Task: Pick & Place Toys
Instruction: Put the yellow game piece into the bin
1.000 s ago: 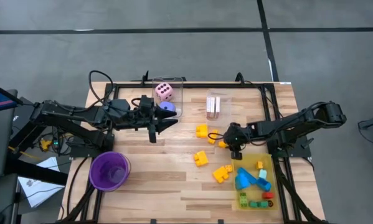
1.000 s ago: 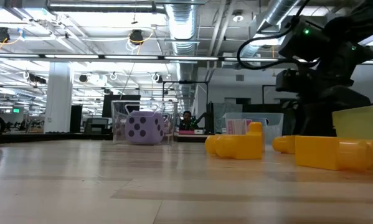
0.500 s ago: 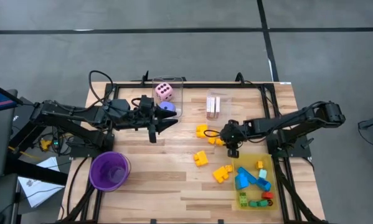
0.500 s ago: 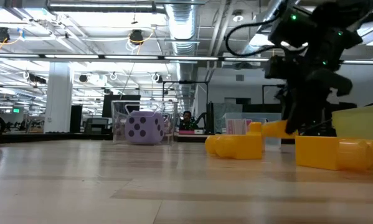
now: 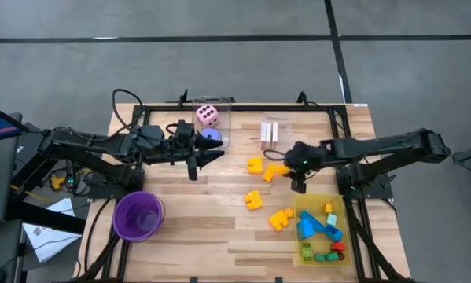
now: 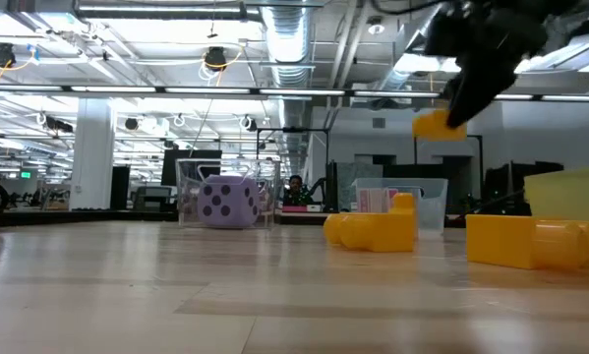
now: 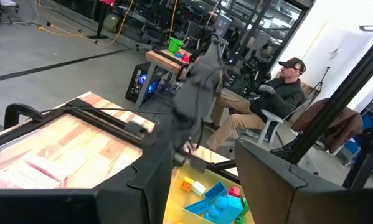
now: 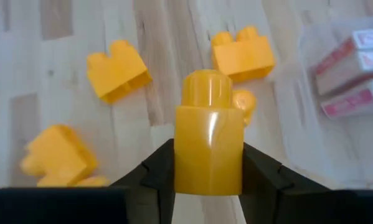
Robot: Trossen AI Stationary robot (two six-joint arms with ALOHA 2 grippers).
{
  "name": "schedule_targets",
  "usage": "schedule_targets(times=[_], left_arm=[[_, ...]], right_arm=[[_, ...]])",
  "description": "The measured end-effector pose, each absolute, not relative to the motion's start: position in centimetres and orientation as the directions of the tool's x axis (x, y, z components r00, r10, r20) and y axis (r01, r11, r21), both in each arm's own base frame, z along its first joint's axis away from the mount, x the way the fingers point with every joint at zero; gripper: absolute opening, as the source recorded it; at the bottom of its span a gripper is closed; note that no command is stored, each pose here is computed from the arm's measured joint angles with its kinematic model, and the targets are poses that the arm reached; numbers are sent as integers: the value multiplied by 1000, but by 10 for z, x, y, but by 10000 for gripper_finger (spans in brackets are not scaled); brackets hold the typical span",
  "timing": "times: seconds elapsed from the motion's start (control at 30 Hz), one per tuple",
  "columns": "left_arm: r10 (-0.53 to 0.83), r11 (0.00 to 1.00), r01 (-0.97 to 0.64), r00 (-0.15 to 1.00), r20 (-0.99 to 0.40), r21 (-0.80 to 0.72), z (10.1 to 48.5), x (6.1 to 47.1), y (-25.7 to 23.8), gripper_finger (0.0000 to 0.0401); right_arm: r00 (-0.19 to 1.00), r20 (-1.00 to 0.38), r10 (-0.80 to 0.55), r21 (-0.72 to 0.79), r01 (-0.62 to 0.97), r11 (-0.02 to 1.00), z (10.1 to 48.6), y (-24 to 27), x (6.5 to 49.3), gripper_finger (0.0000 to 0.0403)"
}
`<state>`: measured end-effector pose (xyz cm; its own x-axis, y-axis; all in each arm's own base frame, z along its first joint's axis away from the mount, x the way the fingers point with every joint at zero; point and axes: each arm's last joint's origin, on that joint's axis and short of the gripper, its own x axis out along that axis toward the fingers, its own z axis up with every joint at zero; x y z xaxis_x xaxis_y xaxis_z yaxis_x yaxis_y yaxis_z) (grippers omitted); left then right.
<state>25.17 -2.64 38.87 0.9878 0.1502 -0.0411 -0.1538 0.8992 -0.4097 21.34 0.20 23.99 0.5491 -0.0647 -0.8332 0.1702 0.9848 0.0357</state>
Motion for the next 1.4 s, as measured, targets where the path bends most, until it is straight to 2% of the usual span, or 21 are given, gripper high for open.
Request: schedule_targets(times=[0.17, 0.43, 0.87, 1.17, 1.4], left_arm=[[150, 899, -154, 988, -41, -409, 389, 252, -26, 173], [150, 901, -154, 988, -41, -407, 389, 252, -26, 173], [150, 900, -154, 988, -41, -408, 389, 252, -27, 173], [150, 899, -154, 988, -41, -409, 389, 252, -26, 173], [151, 899, -154, 988, -41, -409, 389, 252, -26, 173]], right_arm=[[567, -824, 4, 126, 177, 976, 264, 10, 180, 124], [510, -849, 138, 278, 210, 937, 276, 30, 132, 132], [362, -886, 290, 391, 246, 887, 274, 72, 101, 137], [257, -927, 271, 330, 220, 918, 259, 111, 101, 135], [241, -944, 227, 275, 189, 943, 244, 139, 106, 137]])
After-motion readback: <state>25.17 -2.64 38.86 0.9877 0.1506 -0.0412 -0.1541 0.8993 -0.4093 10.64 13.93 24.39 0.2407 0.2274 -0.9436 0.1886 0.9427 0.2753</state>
